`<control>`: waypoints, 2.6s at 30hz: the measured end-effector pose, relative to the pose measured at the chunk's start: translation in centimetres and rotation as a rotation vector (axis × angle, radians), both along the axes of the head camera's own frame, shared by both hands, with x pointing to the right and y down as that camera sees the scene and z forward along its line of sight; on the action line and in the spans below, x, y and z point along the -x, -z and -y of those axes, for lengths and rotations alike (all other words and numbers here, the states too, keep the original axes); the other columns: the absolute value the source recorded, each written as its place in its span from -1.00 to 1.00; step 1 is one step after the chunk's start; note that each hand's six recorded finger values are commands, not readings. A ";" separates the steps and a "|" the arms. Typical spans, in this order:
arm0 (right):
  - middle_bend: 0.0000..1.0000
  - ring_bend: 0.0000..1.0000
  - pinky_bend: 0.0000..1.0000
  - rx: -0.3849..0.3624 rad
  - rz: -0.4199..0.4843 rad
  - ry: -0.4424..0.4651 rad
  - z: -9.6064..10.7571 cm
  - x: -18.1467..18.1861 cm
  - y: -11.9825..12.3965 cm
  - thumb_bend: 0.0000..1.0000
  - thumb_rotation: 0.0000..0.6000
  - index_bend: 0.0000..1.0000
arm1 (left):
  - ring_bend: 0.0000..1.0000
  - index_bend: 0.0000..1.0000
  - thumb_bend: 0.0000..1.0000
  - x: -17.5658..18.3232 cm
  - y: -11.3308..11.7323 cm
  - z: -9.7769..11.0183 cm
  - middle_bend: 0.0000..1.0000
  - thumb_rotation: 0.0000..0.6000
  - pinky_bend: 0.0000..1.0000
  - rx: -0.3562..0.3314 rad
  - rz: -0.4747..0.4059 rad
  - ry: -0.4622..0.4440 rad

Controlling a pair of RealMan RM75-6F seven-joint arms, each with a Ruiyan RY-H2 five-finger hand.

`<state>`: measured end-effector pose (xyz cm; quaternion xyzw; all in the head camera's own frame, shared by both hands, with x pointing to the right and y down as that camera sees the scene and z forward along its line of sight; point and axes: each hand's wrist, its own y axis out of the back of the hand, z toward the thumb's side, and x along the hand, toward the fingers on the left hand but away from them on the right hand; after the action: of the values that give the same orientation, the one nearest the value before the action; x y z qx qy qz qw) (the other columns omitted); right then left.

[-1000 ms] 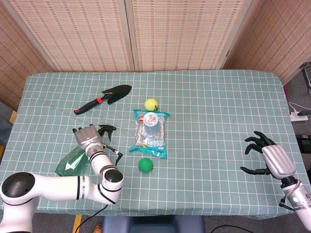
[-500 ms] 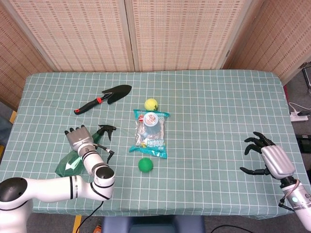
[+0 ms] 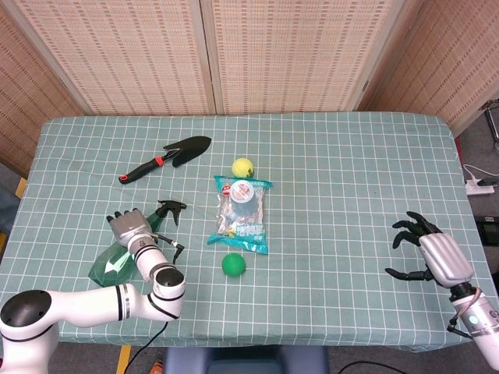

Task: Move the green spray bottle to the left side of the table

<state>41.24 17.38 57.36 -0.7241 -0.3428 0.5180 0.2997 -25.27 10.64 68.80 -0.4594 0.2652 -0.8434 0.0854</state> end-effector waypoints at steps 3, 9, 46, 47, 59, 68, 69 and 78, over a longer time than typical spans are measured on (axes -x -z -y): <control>-0.50 -0.84 -0.52 0.000 -0.001 -0.001 0.0 0.0 0.0 -0.89 1.00 0.02 | -0.93 -0.62 -0.53 0.1 -0.3 0.1 -0.73 1.00 -0.91 -0.004 0.002 0.002; -0.50 -0.84 -0.52 -0.002 -0.005 -0.004 0.1 -0.1 0.0 -0.89 1.00 0.02 | -0.92 -0.60 -0.53 0.0 -0.8 0.5 -0.71 1.00 -0.91 -0.014 -0.009 0.031; -0.50 -0.84 -0.52 0.036 0.008 -0.029 0.1 -0.1 -0.4 -0.89 1.00 0.02 | -0.87 -0.38 -0.52 0.9 -4.2 0.2 -0.61 1.00 -0.90 0.006 -0.007 0.138; -0.50 -0.84 -0.52 0.037 0.008 -0.028 0.1 -0.1 -0.4 -0.89 1.00 0.02 | -0.87 -0.37 -0.52 1.0 -4.2 0.2 -0.61 1.00 -0.90 0.007 -0.006 0.139; -0.50 -0.84 -0.52 0.035 0.011 -0.029 0.1 -0.1 -0.3 -0.89 1.00 0.02 | -0.42 0.14 -0.38 2.3 -4.2 -0.1 -0.11 1.00 -0.76 -0.020 0.041 0.119; -0.50 -0.84 -0.52 0.034 0.011 -0.036 0.1 -0.4 -0.2 -0.89 1.00 0.02 | -0.26 0.29 -0.34 3.9 -1.2 3.1 0.05 1.00 -0.73 -0.146 0.076 0.083; -0.50 -0.84 -0.52 0.034 0.012 -0.038 0.1 -0.4 -0.2 -0.89 1.00 0.02 | -0.24 0.31 -0.34 4.2 -0.5 3.7 0.08 1.00 -0.72 -0.172 0.083 0.072; -0.50 -0.84 -0.52 0.026 0.009 -0.032 -0.1 -0.4 0.0 -0.89 1.00 0.02 | -0.20 0.32 -0.34 6.6 6.6 8.4 0.14 1.00 -0.70 -0.430 0.020 0.041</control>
<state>41.63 17.50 57.39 -0.7248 -0.3487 0.5239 0.2803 -31.90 2.27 62.19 -0.4165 0.4475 -0.7735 0.1671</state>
